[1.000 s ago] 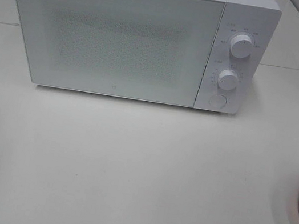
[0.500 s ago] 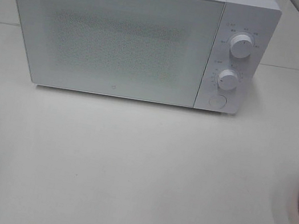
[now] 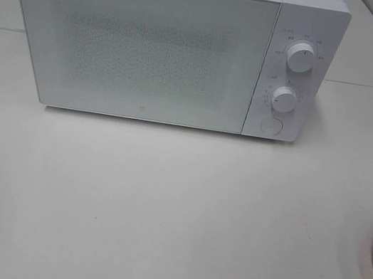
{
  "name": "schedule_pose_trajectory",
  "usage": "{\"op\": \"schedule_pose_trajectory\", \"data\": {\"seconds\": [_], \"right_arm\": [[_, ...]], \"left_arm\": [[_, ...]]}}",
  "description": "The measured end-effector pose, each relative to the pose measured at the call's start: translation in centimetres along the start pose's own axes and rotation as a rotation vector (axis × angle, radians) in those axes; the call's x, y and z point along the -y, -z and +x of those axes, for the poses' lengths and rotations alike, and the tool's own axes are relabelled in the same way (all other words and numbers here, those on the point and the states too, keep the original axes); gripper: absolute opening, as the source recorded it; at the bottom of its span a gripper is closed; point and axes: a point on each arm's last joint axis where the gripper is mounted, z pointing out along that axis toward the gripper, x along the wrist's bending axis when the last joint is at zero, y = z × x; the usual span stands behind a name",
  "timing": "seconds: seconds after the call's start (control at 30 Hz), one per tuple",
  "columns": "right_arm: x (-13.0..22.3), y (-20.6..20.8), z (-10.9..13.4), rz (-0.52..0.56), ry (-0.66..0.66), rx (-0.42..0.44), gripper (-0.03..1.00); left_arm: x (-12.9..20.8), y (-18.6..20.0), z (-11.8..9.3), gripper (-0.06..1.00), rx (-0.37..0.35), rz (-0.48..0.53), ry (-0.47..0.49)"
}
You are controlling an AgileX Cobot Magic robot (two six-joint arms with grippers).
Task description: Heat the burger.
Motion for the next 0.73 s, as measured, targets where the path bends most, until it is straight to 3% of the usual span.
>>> {"op": "schedule_pose_trajectory", "data": {"seconds": [0.73], "right_arm": [[0.0,0.0,0.0,0.0,0.0,0.0,0.76]], "left_arm": [[0.0,0.0,-0.01,0.99,0.001,0.0,0.0]]}}
